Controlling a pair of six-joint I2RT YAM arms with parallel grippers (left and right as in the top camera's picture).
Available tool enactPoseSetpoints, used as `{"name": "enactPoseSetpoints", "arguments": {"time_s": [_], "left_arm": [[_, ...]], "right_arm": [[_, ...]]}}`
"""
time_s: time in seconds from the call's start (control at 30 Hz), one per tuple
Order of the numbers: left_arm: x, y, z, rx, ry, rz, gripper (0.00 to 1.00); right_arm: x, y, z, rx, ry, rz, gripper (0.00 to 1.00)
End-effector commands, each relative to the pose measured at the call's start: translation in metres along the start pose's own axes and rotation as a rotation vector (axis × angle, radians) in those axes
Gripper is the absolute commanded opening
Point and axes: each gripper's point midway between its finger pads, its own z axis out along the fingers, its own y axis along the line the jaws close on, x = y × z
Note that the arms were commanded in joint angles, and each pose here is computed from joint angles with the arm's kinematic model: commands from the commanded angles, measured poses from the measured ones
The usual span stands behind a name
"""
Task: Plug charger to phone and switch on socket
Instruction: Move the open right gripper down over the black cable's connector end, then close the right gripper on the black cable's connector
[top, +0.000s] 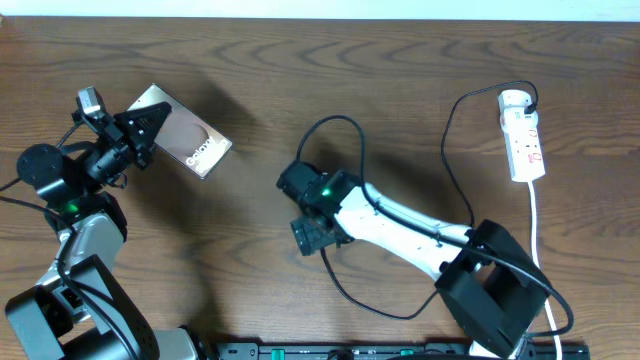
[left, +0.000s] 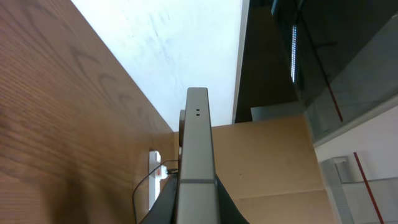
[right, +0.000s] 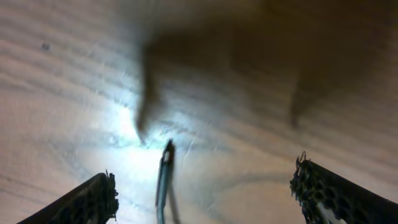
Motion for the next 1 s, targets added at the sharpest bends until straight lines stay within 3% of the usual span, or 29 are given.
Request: {"name": "enactPoseSetpoints", "arguments": {"time_s": [0.0,0.13,0.43,0.57,0.77,0.97], "left_arm": [[0.000,-0.011,-0.001,0.012,0.009,0.031,0.07],[0.000,-0.011,-0.001,0.012,0.010,0.031,0.07],[0.000,-0.011,-0.001,0.012,0.010,0.030,0.07],[0.000,-0.011,-0.001,0.012,0.010,0.030,0.07],[-0.001,-0.011,-0.001,0.012,0.007,0.030,0.07],[-0.001,-0.011,-0.001,0.012,0.004,0.031,0.07]], "right_arm": [[0.000,0.009,-0.006,0.024,-0.033,0.038,0.89],[0.007,0.013,0.004,0.060,-0.022,0.033,0.88],[0.018,0.015,0.018,0.063,0.039,0.046,0.71],[0.024,0.016,0.021,0.055,0.077,0.049,0.58],[0.034,0.014,0.021,0.061,0.119,0.078,0.54],[0.032,0.013,0.030,0.061,0.129,0.091,0.39]]}}
